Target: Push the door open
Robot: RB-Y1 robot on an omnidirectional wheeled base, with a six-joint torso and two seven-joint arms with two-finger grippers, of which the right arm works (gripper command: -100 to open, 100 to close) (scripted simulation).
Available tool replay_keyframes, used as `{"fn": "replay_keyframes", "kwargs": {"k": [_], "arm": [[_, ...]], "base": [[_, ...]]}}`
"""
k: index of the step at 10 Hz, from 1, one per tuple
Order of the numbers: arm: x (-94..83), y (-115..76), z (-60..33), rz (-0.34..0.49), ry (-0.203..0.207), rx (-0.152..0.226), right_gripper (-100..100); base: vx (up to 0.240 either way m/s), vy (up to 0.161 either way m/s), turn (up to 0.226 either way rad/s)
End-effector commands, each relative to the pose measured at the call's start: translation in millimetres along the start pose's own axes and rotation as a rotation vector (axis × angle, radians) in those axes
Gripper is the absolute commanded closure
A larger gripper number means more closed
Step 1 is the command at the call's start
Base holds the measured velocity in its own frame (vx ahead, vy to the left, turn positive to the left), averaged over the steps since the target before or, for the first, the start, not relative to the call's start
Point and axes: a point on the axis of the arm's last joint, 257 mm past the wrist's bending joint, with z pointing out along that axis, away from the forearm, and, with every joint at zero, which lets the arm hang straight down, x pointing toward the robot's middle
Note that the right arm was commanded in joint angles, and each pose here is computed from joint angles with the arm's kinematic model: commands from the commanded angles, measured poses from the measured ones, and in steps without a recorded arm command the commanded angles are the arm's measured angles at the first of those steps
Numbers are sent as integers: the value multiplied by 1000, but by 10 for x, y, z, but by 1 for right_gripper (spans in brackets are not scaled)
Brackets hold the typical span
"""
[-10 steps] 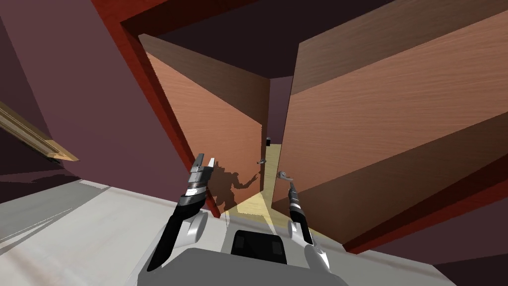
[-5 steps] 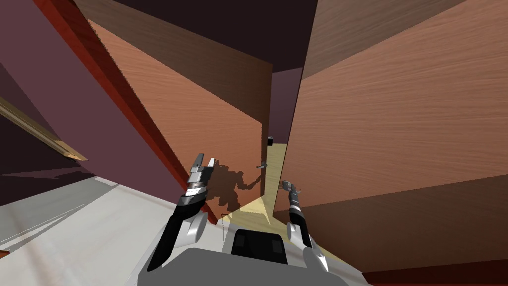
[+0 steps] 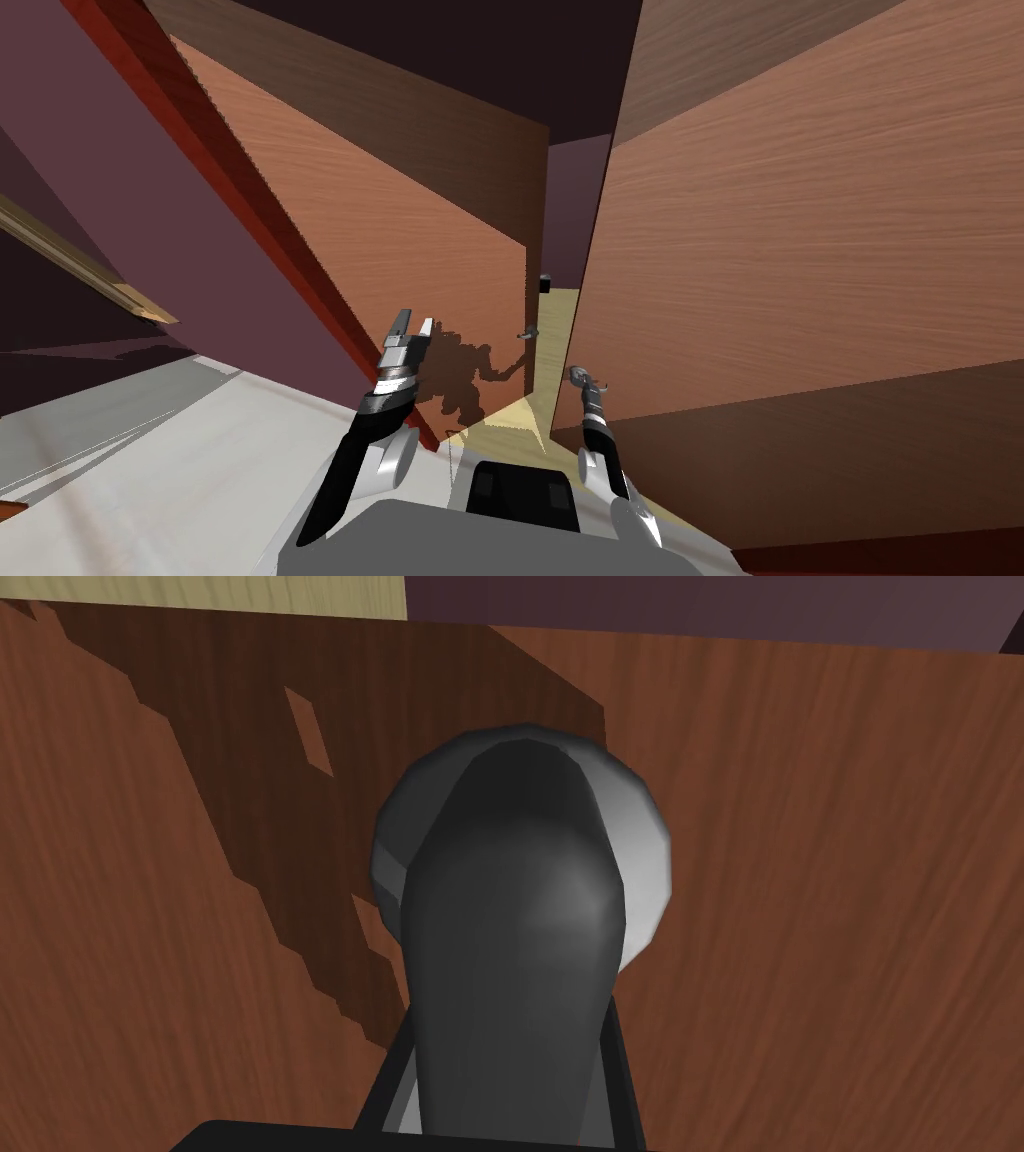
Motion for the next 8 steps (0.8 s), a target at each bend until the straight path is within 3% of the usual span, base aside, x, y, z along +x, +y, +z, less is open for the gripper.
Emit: {"fn": "replay_keyframes", "kwargs": {"k": [1,2,3,4,6,8], "arm": [[-3,8,2,-1,-1,-3,100],[-3,8,2,-1,-1,-3,100],[-219,25,35,-9,-53,-10,100],[-219,25,35,-9,-53,-10,100],[-487,72,74,-18,-121,-25,100],[-486,2,38,-21,-120,-8,100]], "base": [[-9,2,-1],[0,0,0],[38,-42,240],[33,-53,125],[52,-51,173],[48,-43,38]]}}
